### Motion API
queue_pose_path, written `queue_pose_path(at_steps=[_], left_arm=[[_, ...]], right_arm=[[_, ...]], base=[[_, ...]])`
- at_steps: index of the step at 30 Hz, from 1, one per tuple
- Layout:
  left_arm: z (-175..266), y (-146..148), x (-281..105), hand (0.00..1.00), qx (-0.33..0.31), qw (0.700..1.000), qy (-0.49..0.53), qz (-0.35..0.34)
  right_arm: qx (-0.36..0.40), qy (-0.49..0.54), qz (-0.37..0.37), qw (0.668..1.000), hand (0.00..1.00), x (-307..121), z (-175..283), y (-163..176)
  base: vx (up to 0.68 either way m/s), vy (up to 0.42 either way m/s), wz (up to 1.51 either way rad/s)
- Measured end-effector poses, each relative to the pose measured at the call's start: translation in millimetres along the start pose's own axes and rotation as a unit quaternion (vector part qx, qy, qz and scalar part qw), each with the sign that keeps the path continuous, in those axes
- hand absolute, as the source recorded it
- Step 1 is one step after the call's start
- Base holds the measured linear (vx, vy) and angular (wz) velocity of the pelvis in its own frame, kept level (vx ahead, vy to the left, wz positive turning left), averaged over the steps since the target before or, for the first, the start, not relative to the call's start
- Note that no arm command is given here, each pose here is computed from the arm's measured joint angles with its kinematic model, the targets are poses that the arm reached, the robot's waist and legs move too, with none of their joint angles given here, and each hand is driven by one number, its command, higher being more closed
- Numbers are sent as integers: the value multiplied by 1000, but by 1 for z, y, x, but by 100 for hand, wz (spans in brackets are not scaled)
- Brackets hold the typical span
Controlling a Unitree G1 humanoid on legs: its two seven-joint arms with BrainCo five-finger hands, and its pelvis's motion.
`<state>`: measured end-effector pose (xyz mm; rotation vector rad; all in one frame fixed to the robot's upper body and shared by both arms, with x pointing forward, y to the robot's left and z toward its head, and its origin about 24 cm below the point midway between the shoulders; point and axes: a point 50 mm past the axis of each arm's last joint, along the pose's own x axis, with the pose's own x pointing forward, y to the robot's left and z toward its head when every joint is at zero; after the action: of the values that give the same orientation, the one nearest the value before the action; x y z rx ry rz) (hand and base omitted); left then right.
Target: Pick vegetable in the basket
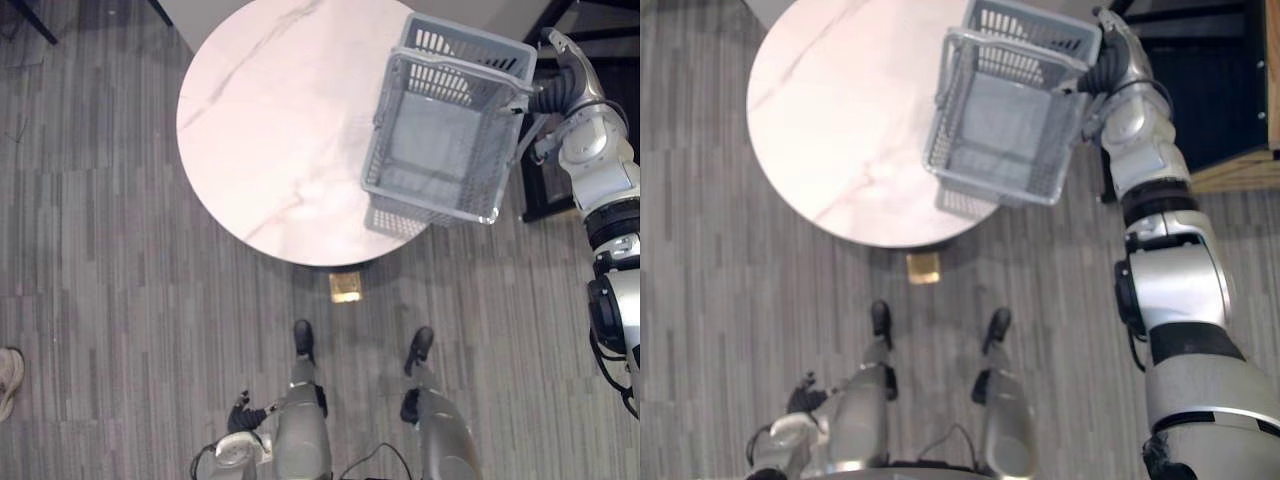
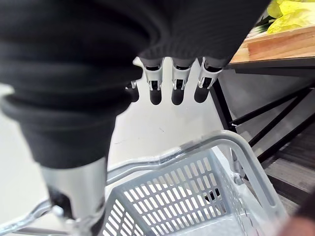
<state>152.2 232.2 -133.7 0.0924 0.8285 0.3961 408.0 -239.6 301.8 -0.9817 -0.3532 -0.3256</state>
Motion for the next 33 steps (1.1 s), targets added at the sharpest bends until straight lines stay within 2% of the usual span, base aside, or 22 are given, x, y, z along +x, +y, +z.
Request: queue_pose_path(at_steps=[20,30,31,33], left_arm=[[8,-1,3,0,-11,1000,-10,0],[15,-3,4,0,-5,1000,-25,-7],[16,-3,4,0,-1,1000,-27,-8],[18,-4,4,0,0,999,-31,-10]], right_arm=[[-21,-18,-10,1000,0,7,16,-11],[-12,19,-5,1000,0,6,0,-10],[-13,23,-7,1000,100,6,-2,-10],[-14,32,-12,999,100,5,-6,-12]], base=[[-1,3,8],[-6,11,11],[-24,22,14],[-9,12,3]])
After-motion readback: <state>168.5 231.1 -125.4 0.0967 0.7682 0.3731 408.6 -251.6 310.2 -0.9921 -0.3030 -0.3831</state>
